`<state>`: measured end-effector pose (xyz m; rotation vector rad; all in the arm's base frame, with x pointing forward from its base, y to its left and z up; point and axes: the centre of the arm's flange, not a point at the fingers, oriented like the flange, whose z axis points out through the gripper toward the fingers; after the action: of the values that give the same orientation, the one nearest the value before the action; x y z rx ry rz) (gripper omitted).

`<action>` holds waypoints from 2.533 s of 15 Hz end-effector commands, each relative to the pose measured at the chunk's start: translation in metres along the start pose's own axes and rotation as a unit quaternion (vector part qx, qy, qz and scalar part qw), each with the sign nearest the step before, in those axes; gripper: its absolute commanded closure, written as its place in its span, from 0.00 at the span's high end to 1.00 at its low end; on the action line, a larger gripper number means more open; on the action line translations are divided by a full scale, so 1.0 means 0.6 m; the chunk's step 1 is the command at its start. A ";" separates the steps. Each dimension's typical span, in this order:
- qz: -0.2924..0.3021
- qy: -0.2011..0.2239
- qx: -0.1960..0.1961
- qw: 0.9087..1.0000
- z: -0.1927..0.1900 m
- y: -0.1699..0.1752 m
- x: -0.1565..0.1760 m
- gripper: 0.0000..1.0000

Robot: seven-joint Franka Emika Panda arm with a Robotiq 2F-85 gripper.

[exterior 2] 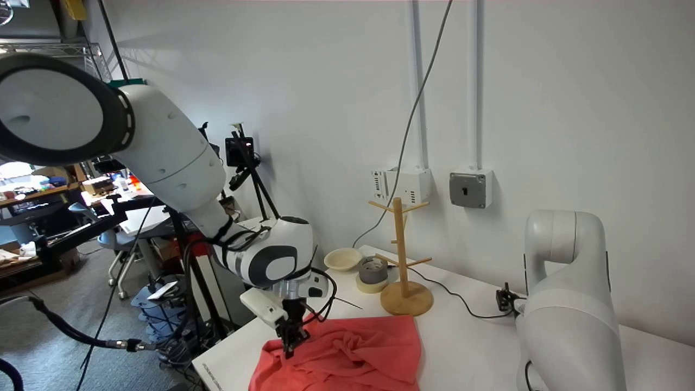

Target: Move the shirt away from you then unfold it

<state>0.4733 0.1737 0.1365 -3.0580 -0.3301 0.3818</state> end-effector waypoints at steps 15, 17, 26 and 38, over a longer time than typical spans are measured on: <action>-0.162 0.210 -0.125 0.956 -0.180 -0.242 0.144 0.01; -0.190 0.236 -0.141 0.942 -0.171 -0.273 0.175 0.01; -0.246 0.309 -0.135 0.909 -0.119 -0.345 0.266 0.19; -0.176 0.190 -0.141 0.956 -0.126 -0.277 0.233 1.00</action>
<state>0.5984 0.3865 0.1741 -3.0864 -0.9971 -0.4849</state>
